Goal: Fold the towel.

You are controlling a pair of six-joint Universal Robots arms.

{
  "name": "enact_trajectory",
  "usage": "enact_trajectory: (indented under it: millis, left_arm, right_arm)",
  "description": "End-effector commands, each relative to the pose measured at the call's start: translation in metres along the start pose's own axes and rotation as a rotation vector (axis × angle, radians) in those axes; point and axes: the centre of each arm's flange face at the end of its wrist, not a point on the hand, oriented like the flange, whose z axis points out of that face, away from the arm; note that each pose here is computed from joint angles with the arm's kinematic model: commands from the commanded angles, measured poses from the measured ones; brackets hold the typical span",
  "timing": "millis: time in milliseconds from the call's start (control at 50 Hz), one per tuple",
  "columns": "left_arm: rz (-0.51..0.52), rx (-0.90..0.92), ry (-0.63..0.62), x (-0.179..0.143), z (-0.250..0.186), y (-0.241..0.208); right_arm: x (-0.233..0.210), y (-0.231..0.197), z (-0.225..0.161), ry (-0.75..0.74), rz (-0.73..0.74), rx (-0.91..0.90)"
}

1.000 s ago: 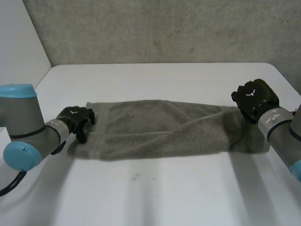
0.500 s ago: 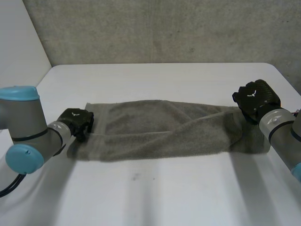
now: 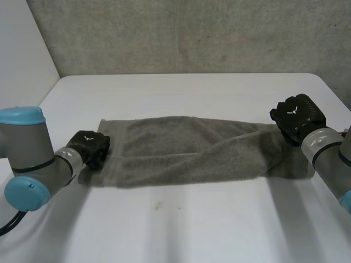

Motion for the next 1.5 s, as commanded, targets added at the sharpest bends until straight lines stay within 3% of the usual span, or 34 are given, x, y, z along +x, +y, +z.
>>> enact_trajectory:
  millis: [20,1500]
  left_arm:
    - [0.012,0.053,-0.025,-0.002,0.002,-0.003]
    - [0.015,0.047,-0.020,0.003,0.011,0.009]
  right_arm:
    - [-0.001,0.000,0.000,-0.002,0.000,-0.001]
    - [-0.010,0.007,0.000,-0.026,-0.012,-0.023]
